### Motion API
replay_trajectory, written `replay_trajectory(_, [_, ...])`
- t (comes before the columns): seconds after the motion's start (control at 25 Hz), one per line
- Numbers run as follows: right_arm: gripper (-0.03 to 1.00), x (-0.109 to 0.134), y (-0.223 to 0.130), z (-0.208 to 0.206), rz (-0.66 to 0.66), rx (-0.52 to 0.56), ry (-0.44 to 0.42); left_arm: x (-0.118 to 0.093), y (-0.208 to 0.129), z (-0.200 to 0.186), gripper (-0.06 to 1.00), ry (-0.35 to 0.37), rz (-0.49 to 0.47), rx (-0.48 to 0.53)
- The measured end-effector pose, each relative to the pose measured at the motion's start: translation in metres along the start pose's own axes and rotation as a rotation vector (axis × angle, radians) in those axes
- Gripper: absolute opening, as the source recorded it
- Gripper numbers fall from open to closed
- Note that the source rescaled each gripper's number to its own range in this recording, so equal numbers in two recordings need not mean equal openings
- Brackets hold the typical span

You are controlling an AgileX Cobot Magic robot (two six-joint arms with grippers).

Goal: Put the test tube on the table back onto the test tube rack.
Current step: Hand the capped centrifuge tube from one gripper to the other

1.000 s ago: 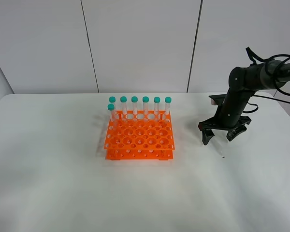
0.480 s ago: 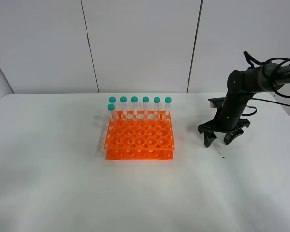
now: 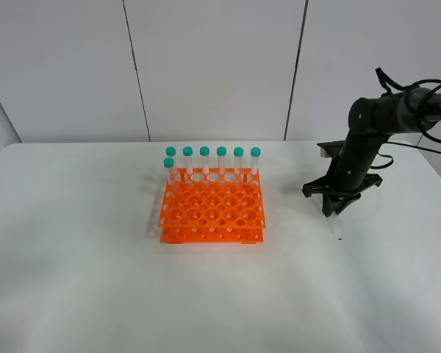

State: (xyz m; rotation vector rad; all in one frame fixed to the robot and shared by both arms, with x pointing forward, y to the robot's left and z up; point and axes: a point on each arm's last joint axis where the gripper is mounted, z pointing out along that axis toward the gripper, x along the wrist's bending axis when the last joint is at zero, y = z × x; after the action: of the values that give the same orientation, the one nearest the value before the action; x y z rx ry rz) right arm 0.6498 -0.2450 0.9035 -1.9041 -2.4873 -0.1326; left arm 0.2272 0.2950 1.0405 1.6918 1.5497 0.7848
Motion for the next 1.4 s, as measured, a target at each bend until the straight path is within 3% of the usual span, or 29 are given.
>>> replay_trajectory(0.28, [0.03,0.01,-0.019,-0.1,-0.055,-0.176,-0.029,0.0,0.0,0.0,1.0,0.0,0.0,0.0])
replay_trajectory(0.44, [0.03,0.019,-0.071,-0.134,-0.093,-0.19,-0.036,0.0,0.0,0.0,1.0,0.0,0.0,0.0])
replay_trajectory(0.68, [0.03,0.036,-0.145,-0.147,-0.179,-0.189,0.01,0.0,0.0,0.0,1.0,0.0,0.0,0.0])
replay_trajectory(0.88, [0.03,0.054,-0.141,-0.152,-0.342,-0.354,0.161,0.0,0.0,0.0,1.0,0.0,0.0,0.0])
replay_trajectory(1.12, [0.03,0.081,-0.121,-0.149,-0.52,-0.552,0.464,0.0,0.0,0.0,1.0,0.0,0.0,0.0])
replay_trajectory(1.24, [0.03,0.095,-0.113,-0.139,-0.61,-0.578,0.531,0.0,0.0,0.0,1.0,0.0,0.0,0.0])
replay_trajectory(1.4, [0.03,0.126,-0.109,-0.123,-0.699,-0.537,0.579,0.0,0.0,0.0,1.0,0.0,0.0,0.0])
